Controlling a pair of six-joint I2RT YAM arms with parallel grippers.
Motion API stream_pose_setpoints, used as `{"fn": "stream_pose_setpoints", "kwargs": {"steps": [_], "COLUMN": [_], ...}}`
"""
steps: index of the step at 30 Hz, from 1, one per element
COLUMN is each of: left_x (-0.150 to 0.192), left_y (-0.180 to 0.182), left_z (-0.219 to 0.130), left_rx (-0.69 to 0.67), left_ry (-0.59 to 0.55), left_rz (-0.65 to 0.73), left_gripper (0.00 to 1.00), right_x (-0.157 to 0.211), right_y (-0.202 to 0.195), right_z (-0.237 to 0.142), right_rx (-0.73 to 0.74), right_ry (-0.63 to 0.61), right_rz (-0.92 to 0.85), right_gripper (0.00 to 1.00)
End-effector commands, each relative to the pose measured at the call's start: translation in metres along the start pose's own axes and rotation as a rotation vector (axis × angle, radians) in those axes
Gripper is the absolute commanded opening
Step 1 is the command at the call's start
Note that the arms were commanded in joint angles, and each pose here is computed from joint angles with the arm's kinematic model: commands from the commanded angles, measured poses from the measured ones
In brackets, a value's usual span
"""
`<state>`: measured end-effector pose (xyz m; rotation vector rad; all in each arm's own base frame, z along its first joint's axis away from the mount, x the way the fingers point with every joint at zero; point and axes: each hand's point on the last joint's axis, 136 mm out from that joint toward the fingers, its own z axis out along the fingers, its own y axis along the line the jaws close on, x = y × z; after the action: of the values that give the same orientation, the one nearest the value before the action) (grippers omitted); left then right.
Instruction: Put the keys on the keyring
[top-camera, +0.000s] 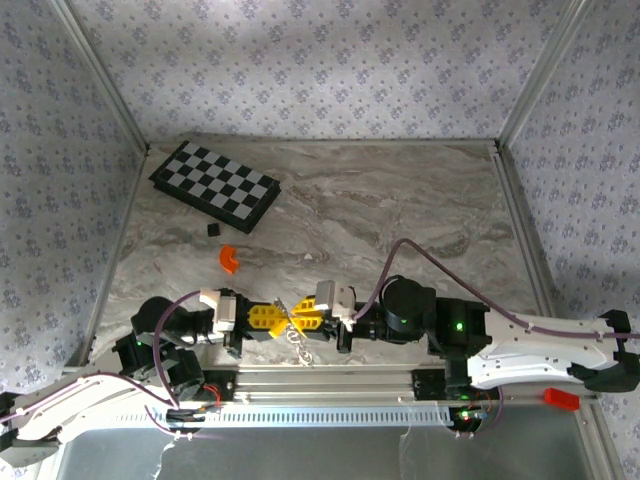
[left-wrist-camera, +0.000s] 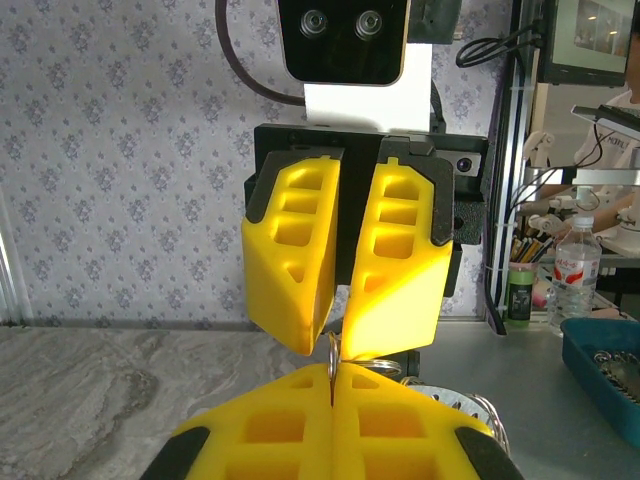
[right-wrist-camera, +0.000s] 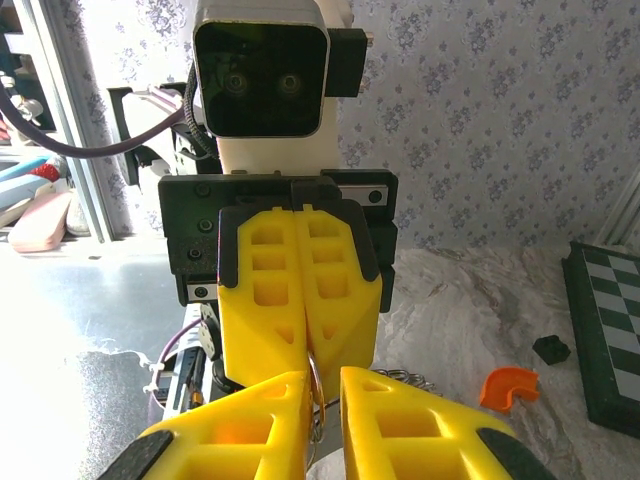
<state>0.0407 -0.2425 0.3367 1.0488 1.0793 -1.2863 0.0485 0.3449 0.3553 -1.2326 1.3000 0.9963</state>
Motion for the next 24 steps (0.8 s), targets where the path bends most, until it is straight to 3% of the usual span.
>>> {"fn": "stream_pose_setpoints", "kwargs": {"steps": [1, 13, 24], "left_x": [-0.037, -0.037, -0.035], "left_y": [-0.007, -0.006, -0.006], "left_z": [-0.004, -0.005, -0.002], "left_rx": [0.013, 0.003, 0.012], "left_ry": [-0.091, -0.087, -0.072], "left_rz": [0.056, 0.06, 0.053], "left_gripper": [0.0, 0.0, 0.0], "right_x": [0.009, 0.017, 0.02], "right_y": [-0.004, 0.002, -0.002], "right_z": [-0.001, -0.002, 0.001], "right_rx": [0.013, -0.026, -0.016], "right_ry": [0.03, 0.082, 0.102], "right_rz": [0.024, 0.02, 0.017], "right_gripper": [0.17, 0.17, 0.11]}}
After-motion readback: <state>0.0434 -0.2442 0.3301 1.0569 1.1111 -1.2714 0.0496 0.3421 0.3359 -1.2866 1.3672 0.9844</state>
